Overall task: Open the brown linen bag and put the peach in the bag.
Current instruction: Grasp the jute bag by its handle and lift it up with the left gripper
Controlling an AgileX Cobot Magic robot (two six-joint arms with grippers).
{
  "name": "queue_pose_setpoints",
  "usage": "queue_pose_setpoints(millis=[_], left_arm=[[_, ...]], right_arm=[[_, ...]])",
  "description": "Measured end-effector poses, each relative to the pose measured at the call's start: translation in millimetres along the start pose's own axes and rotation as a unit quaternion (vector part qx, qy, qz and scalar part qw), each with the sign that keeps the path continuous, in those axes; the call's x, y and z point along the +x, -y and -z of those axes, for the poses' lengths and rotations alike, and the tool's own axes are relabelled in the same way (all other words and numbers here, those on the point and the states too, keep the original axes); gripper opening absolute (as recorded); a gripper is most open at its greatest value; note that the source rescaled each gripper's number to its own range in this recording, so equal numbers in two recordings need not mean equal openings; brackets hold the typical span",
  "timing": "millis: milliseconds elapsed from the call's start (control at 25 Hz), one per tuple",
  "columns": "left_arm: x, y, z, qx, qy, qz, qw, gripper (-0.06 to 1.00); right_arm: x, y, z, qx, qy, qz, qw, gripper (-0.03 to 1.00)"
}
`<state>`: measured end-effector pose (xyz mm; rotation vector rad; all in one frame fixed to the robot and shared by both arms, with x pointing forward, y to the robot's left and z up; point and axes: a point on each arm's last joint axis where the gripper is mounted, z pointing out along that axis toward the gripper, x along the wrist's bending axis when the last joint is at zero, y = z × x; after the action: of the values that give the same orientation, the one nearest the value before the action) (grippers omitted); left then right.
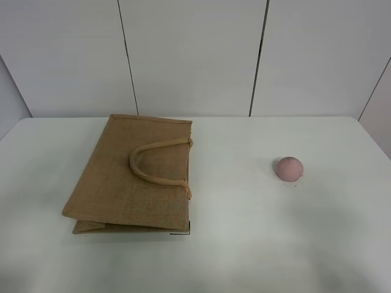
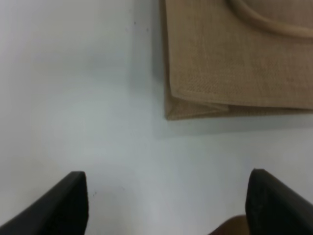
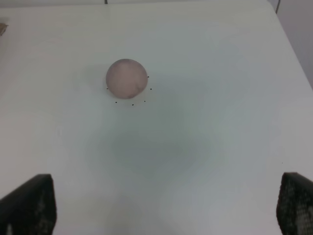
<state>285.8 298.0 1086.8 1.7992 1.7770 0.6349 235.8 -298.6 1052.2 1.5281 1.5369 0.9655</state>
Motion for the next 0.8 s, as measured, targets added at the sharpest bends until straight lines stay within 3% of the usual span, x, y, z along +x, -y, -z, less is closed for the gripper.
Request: queue_pose_setpoints(millis=[240,360,600,800], left_arm=[[-1,-87,-46,0.102,-0.002,-0.016,0.995,0.99],[-2,-130,-87,0.139,-0.002,-0.017,0.99,0.99],[-2,-201,-173,0.161,-0.003,-0.017,0.987,0.99],[-8,-230,-239,0.201,-0.005,0.006,0.98,0.99]], right_arm=[[0,0,0,0.0,0.0,0.0,1.0,1.0],[0,0,0,0.0,0.0,0.0,1.0,1.0],[0,0,0,0.0,0.0,0.0,1.0,1.0],[0,0,0,0.0,0.0,0.0,1.0,1.0]])
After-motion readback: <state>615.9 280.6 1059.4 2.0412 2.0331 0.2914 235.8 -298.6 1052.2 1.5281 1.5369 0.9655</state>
